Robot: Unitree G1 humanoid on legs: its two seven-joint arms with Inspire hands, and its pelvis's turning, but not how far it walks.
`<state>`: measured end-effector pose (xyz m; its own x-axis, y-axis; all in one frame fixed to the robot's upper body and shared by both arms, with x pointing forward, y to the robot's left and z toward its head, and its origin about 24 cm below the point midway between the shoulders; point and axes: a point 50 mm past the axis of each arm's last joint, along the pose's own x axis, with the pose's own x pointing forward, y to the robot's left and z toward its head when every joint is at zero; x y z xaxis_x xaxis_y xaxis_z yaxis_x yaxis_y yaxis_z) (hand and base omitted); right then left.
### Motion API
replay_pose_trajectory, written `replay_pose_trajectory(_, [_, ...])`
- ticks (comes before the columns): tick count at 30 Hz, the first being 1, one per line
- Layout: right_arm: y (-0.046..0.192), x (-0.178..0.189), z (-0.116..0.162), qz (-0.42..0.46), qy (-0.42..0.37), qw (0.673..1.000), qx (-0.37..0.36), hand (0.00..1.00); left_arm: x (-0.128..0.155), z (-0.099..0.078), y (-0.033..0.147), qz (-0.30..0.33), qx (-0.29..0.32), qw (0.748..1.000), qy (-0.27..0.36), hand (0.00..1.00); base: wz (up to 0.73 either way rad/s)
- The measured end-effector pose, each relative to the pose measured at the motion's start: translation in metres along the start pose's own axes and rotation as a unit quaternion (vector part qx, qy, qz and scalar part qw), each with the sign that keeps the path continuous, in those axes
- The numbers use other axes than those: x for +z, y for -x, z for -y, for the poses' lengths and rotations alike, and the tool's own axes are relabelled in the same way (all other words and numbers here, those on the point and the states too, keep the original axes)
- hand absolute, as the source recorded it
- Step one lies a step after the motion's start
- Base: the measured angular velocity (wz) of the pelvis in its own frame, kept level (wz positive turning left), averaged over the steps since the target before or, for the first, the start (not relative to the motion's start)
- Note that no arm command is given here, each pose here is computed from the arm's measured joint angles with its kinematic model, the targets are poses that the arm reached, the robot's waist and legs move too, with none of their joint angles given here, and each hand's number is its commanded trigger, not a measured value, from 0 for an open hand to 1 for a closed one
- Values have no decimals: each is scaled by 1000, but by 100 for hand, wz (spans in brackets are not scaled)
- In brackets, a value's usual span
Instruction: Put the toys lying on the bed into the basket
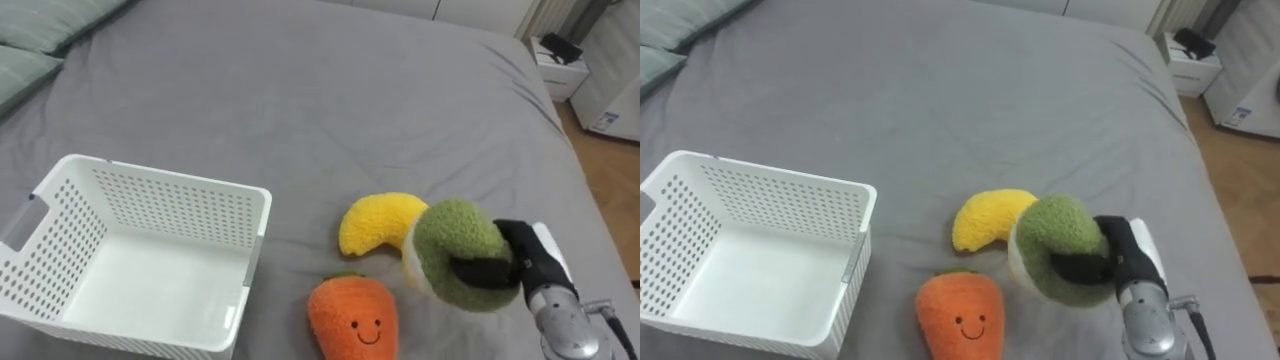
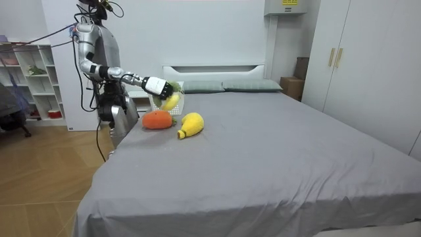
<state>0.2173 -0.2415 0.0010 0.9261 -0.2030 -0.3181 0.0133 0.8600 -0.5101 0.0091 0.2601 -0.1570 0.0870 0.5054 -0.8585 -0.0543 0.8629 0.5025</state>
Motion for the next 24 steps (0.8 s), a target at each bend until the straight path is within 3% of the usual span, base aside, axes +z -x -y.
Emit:
replay_pose_trajectory(14, [-2,60,20,117,22,992,-30,100,9,0,0,21,7,1000,5,0,-1])
replay_pose_trajectory(24, [-2,107,19,198,50,979,-25,100,15,1,-1,28,7,1000,6,0,1])
